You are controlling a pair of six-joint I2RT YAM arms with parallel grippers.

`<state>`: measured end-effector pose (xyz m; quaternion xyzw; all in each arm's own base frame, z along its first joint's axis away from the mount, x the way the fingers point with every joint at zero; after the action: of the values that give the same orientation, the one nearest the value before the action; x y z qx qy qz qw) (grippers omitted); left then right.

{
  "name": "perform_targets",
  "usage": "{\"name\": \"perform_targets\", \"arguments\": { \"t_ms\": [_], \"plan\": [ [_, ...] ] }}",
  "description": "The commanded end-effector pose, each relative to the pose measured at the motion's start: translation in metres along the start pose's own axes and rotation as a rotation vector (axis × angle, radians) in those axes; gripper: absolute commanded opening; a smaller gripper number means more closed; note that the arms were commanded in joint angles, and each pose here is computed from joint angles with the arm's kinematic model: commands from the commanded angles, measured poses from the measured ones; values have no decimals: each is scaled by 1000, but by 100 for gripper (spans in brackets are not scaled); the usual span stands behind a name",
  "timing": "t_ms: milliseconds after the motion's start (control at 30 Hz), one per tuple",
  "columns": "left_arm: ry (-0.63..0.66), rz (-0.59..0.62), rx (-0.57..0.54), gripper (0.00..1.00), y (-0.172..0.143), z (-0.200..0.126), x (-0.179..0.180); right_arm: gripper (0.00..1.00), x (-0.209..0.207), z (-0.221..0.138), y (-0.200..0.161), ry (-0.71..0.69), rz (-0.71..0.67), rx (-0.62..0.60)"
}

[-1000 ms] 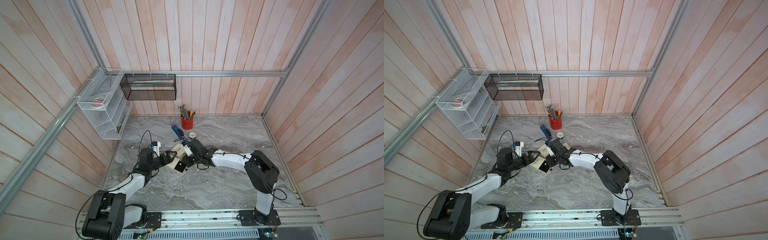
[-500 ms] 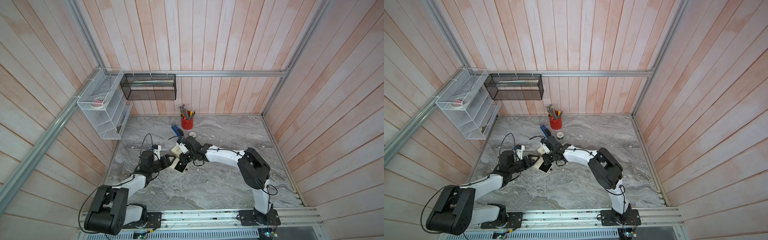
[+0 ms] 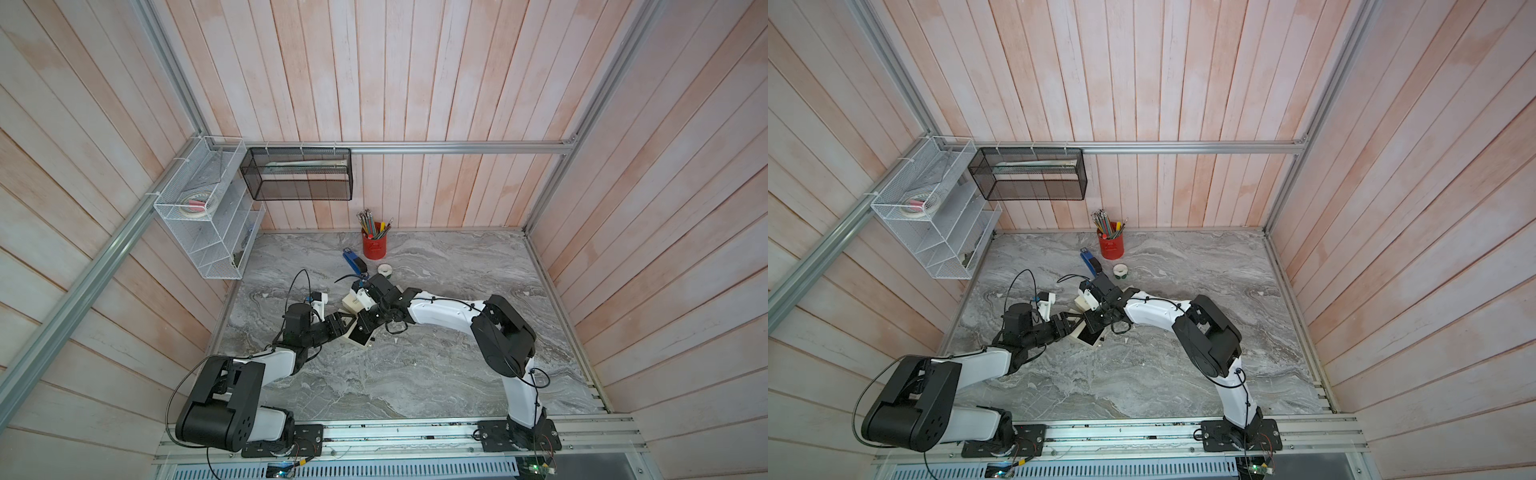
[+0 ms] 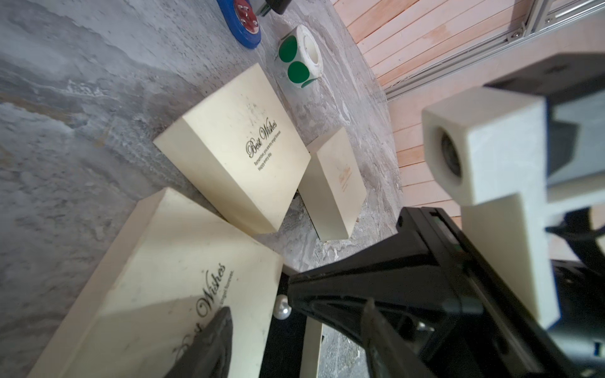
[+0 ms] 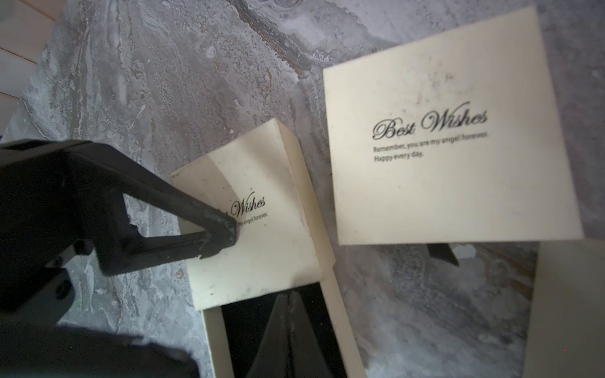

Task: Place the earrings into the drawer-style jewelry box
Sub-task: Insert the earring into the inner lining.

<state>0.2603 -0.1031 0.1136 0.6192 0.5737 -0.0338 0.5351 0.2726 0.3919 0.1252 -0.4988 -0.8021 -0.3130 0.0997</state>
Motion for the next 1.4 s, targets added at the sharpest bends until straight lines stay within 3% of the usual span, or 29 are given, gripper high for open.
{"name": "perform_targets", "arguments": {
  "t_ms": [0, 733, 1000, 1200, 1367],
  "plan": [
    [2, -19, 25, 64, -8, 2, 3, 6, 1, 9, -3, 1, -1, 33],
    [14, -13, 26, 64, -5, 2, 3, 6, -13, 15, -13, -77, 12, 58],
    [38, 31, -9, 75, 13, -4, -7, 22, 7, -8, 7, 4, -21, -61],
    [111, 83, -30, 84, 23, -20, -17, 22, -2, -35, -1, -47, -44, -150],
    [144, 101, -29, 87, 17, -30, -26, 21, -10, -52, -15, -50, -48, -184]
  ]
}}
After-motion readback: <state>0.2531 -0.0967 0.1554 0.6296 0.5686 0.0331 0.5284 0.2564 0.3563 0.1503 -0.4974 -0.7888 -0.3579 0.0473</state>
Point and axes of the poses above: each gripper's point midway between its finger pads, its own z axis out along the fingers, its own x axis along the line the jaws close on, y = z × x, the point moved 8 cm from there along -z, back along the fingers, and after that the axes turned 14 degrees about z, right-handed, at the moved point
